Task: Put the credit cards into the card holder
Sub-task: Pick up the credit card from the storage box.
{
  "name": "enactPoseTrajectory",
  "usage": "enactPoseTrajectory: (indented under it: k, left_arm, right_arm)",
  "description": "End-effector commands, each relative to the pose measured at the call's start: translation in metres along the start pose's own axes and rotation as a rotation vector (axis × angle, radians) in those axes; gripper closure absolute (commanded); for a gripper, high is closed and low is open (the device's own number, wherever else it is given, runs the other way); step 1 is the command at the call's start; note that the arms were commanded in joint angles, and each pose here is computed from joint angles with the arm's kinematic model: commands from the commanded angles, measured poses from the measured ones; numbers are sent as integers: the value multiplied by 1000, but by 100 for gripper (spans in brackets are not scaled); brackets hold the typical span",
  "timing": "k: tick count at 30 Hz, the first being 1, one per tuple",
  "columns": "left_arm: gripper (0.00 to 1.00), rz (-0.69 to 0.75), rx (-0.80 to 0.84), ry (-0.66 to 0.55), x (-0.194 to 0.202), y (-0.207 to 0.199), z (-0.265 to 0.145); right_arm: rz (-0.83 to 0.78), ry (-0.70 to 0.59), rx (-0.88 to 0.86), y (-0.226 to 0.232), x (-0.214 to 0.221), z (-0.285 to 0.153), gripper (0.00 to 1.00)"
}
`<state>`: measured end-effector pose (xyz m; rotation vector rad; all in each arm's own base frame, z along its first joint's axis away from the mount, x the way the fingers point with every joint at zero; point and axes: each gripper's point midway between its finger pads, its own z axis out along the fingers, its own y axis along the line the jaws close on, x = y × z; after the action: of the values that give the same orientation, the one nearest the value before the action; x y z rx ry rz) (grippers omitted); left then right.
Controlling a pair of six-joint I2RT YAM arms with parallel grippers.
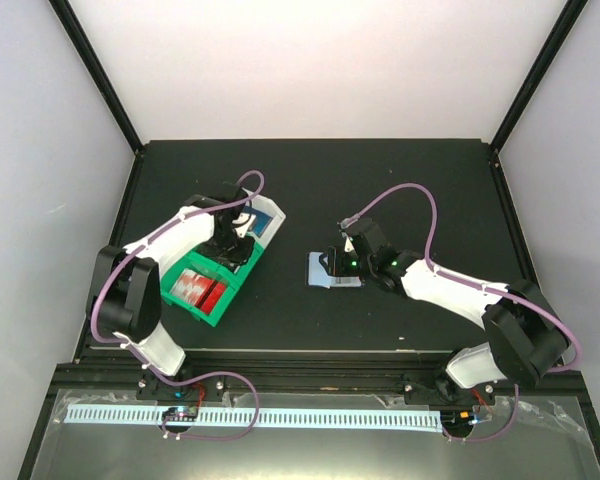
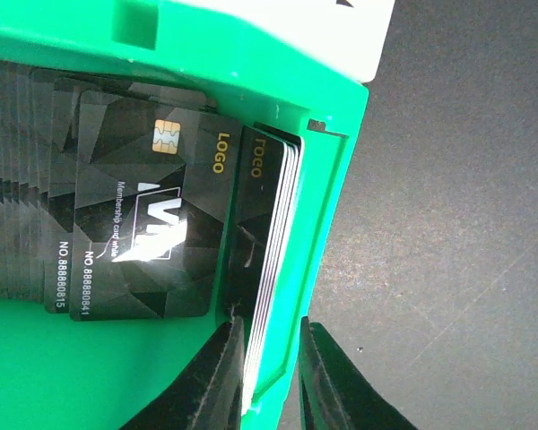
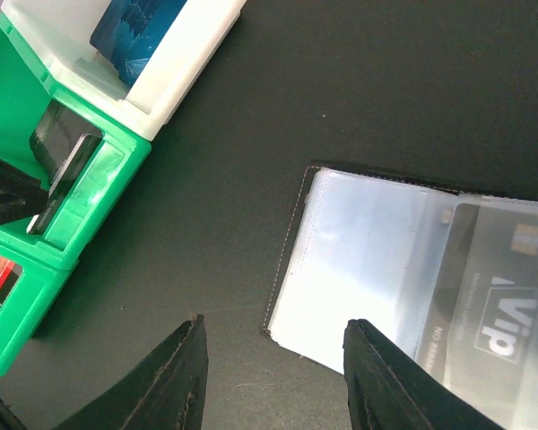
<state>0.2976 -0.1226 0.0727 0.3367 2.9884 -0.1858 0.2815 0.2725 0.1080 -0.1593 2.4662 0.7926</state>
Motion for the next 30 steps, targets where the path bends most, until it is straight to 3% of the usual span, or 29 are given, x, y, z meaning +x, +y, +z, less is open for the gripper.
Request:
enactPoseTrajectory:
  k: [1, 5, 6, 9, 10, 15, 23, 28, 30]
  left_arm:
    - [83, 19, -4, -41, -8, -3, -19]
    - [87, 19, -12, -31, -6, -1, -16]
    - [83, 17, -22, -28, -6, 1, -14]
    - [54, 8, -34, -25, -7, 3, -10]
    - [49, 8, -21, -23, -7, 1, -8]
    - [43, 8, 19, 6, -8, -6, 8]
    - [49, 15, 15, 41, -6, -6, 23]
    - [73, 18, 0, 37, -8, -4, 18]
    - [78, 21, -14, 28, -8, -2, 12]
  right_arm:
    - [12, -26, 9, -3, -4, -1, 56]
    - [12, -22, 11, -3, -4, 1, 56]
    - [11, -23, 9, -3, -4, 1, 56]
    - [12, -21, 11, -4, -3, 1, 56]
    - [12, -21, 12, -4, -3, 1, 56]
    - [9, -21, 14, -4, -3, 2, 56]
    - [11, -11, 5, -3, -2, 7, 56]
    - [8, -11, 8, -3, -3, 7, 56]
    - [10, -10, 11, -4, -3, 8, 56]
